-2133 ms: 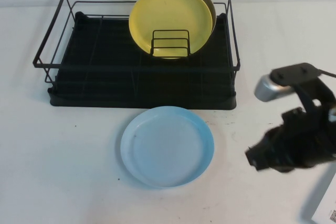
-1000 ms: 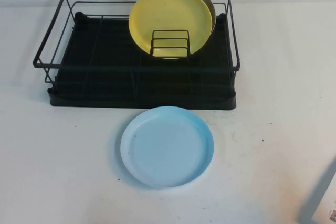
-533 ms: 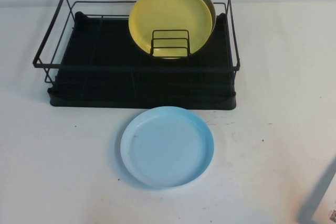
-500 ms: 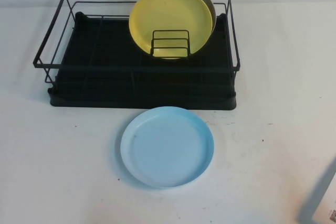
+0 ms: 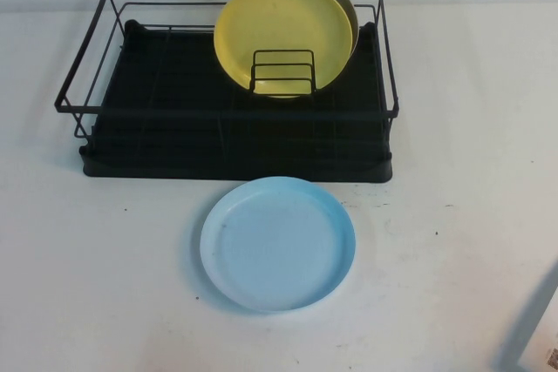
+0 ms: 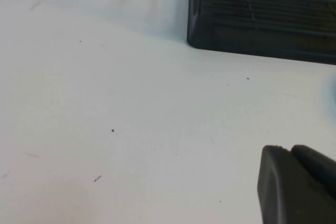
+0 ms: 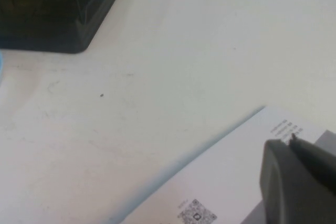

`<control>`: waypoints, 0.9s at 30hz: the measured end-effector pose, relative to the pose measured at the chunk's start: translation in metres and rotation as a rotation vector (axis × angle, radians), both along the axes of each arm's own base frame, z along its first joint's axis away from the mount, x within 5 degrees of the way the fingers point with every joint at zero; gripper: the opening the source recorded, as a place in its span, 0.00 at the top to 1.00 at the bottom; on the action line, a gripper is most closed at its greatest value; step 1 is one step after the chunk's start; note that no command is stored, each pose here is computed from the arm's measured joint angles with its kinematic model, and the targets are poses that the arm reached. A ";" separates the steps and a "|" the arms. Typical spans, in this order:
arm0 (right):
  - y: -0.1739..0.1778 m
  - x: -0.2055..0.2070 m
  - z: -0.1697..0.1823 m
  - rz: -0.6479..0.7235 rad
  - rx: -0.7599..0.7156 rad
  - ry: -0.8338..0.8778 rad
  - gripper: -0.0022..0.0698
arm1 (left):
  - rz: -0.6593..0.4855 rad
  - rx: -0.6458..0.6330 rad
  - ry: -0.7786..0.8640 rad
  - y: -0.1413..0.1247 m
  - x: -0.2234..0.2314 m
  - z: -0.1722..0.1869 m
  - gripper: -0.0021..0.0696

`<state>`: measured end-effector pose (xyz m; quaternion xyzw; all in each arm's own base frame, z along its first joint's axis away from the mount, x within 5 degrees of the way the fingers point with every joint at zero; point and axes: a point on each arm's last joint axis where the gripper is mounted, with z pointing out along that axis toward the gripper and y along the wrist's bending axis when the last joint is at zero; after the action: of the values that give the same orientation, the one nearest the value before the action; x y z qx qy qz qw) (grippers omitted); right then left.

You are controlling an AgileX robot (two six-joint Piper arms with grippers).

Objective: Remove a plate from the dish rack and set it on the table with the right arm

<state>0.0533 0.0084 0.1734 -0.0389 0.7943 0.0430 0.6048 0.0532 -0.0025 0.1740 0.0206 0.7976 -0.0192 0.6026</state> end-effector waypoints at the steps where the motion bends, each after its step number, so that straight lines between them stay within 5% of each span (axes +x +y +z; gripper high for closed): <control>1: 0.000 0.000 -0.001 0.007 -0.016 0.009 1.00 | 0.000 0.000 0.000 0.000 0.000 0.000 0.98; 27: 0.001 -0.001 -0.001 0.016 -0.029 0.006 1.00 | 0.000 0.000 0.000 0.000 0.000 0.000 0.98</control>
<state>0.0525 0.0091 0.1724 -0.0539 0.7964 0.0366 0.6013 0.0532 -0.0025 0.1740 0.0206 0.7976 -0.0192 0.6026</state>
